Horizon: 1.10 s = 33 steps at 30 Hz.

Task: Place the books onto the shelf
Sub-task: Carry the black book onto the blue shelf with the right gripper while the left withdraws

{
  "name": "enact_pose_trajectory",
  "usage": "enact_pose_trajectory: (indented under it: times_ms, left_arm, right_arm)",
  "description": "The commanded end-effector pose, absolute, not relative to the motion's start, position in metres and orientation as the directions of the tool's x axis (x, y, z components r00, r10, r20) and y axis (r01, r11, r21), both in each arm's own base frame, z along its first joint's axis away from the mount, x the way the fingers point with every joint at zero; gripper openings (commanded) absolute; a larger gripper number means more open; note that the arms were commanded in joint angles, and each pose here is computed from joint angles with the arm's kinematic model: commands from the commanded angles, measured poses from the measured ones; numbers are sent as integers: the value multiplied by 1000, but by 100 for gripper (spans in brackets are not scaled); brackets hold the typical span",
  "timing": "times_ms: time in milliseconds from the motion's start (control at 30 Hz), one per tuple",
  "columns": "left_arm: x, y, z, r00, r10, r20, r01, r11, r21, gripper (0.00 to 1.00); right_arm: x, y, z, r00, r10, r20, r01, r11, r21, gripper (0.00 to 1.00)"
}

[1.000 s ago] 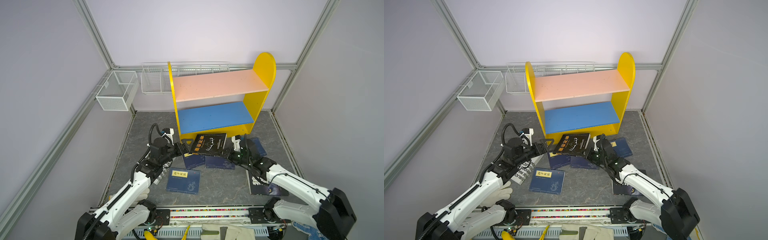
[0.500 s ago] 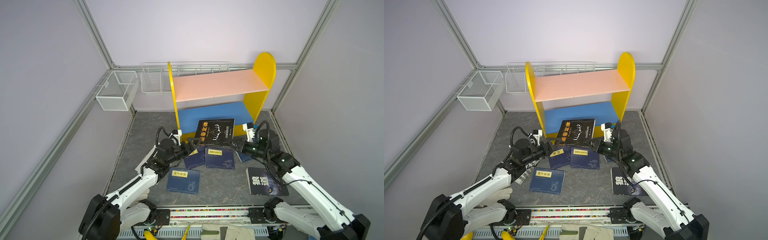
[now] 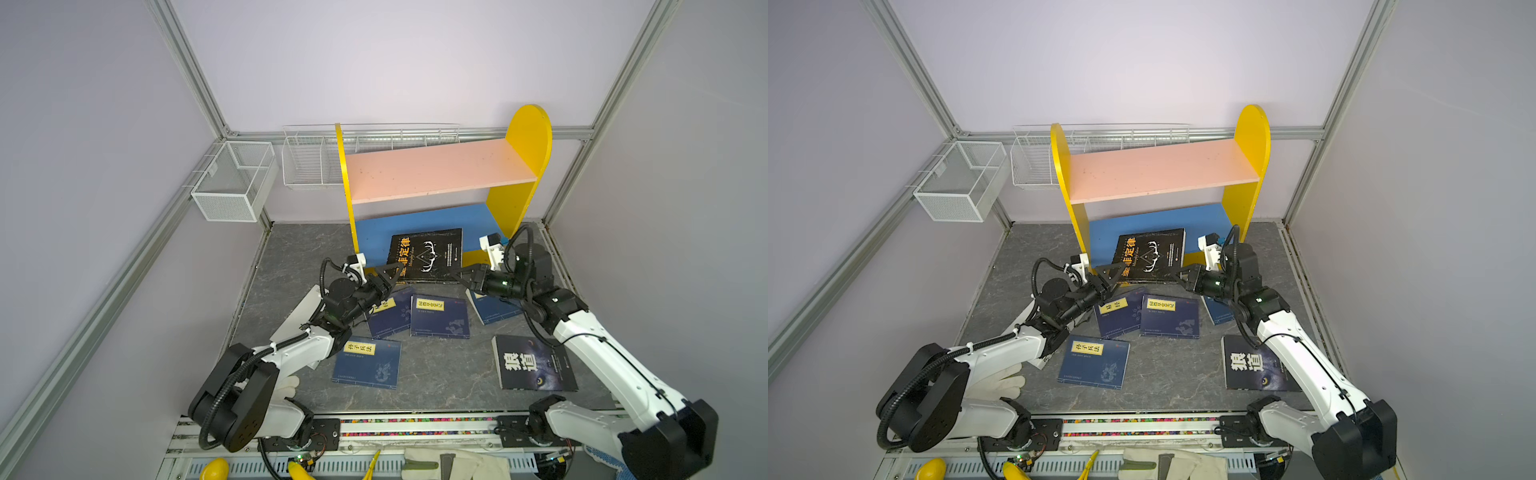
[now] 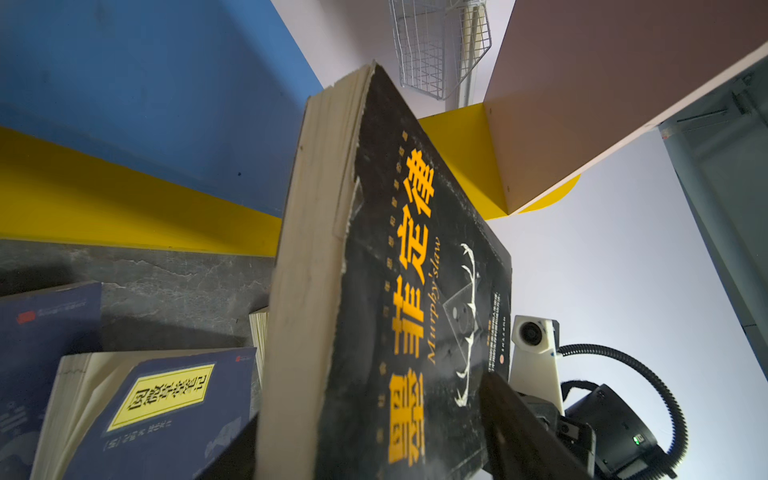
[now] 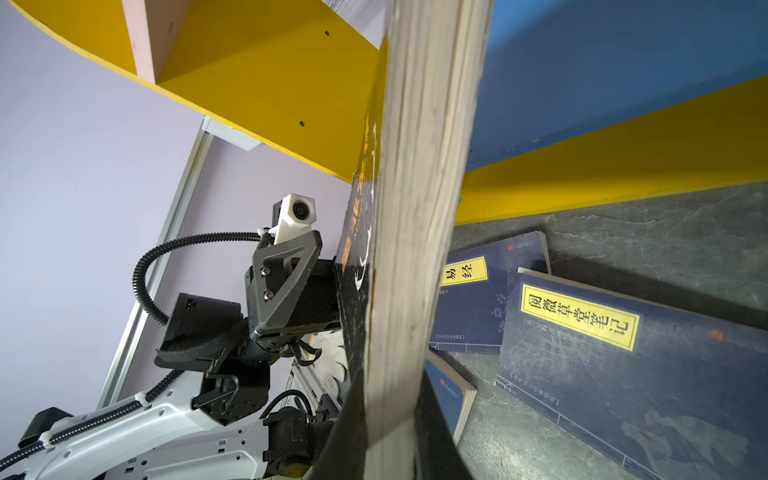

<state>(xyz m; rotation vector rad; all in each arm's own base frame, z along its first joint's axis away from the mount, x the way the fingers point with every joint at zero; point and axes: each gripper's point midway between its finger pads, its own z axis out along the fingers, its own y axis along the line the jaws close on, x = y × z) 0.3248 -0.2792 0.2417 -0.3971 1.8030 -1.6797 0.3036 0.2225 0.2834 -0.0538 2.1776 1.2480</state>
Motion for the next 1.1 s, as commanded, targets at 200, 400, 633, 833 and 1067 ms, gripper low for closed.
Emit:
enact_pose_trajectory:
  times_ms: [200,400,633,833,1067]
  left_arm:
    - [341,-251,254,-630,-685,-368,184,328,-927,81]
    - [334,-191,252,-508,-712,-485,87,517,-851,88]
    - [323,-136,249,-472,-687,-552,0,626,-779,91]
    - [326,-124,248,-461,-672,-580,-21,661,-750,92]
    - [333,-126,244,-475,-651,-592,-27,683,-730,92]
  right_arm:
    - [370,232,314,-717,236,-656,-473,526,707,9]
    - [409,254,303,-753,127,-646,-532,461,710,10]
    - [424,272,286,-805,28,-592,-548,347,761,10]
    - [442,282,267,-833,-9,-553,-525,330,785,11]
    - [461,293,242,-848,-24,-529,-506,330,797,13]
